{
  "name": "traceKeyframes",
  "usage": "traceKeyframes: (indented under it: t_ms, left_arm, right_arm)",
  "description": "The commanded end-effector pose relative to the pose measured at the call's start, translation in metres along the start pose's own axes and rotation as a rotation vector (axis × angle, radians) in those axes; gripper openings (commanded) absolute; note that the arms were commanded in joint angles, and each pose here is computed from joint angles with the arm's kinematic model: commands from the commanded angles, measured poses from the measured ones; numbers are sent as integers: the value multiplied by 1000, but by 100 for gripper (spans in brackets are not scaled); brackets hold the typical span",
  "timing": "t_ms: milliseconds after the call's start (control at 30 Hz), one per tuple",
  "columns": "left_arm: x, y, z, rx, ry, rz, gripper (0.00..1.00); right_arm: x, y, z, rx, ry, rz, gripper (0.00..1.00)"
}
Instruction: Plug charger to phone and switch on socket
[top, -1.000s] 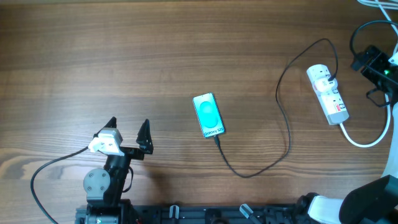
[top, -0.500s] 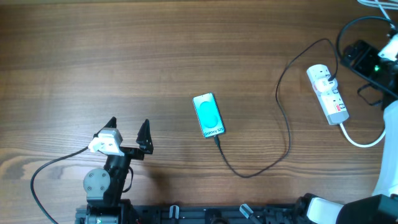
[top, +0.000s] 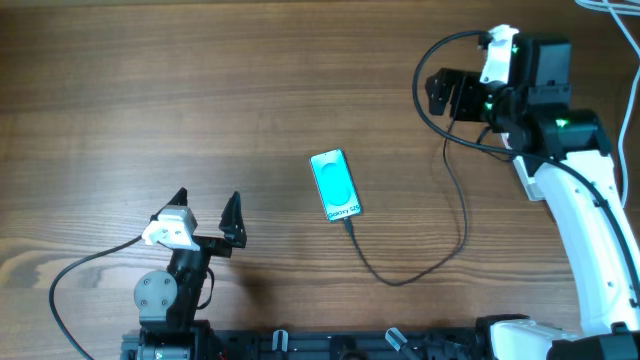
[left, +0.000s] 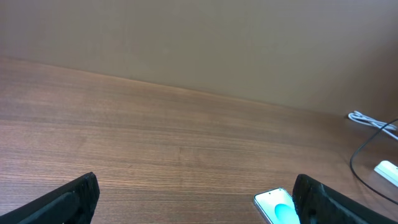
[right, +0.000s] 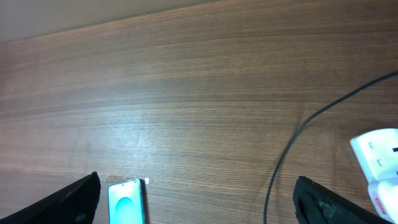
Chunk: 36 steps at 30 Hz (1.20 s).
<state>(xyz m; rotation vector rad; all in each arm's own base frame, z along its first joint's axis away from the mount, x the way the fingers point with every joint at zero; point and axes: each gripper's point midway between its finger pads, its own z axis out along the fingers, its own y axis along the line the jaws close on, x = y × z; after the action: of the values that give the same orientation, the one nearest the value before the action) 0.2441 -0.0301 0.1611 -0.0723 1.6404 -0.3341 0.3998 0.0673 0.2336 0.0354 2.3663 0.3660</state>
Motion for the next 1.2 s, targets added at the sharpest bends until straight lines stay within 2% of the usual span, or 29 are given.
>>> traceKeyframes:
  t_ms: [0,333,567,667,833,1167]
  left_arm:
    - [1,2,0,-12,-3,20,100]
    - [1,2,0,-12,-3,20,100]
    - [1,2,0,-12,-3,20,100]
    - [1,2,0,-12,-3,20,100]
    - [1,2,0,-12,-3,20,100]
    - [1,2,0,-12,-3,20,100]
  right_arm:
    - [-9,6,-11,-14,-36,-19,100]
    - [-5,4,-9,-12,-27,-17,100]
    - [48,-11,15,14,104,10,100]
    - [58,-13,17,17,124,14,100]
    - [65,-12,3,13,103,9,100]
    - [44,-4,-37,13,-36,-30,100]
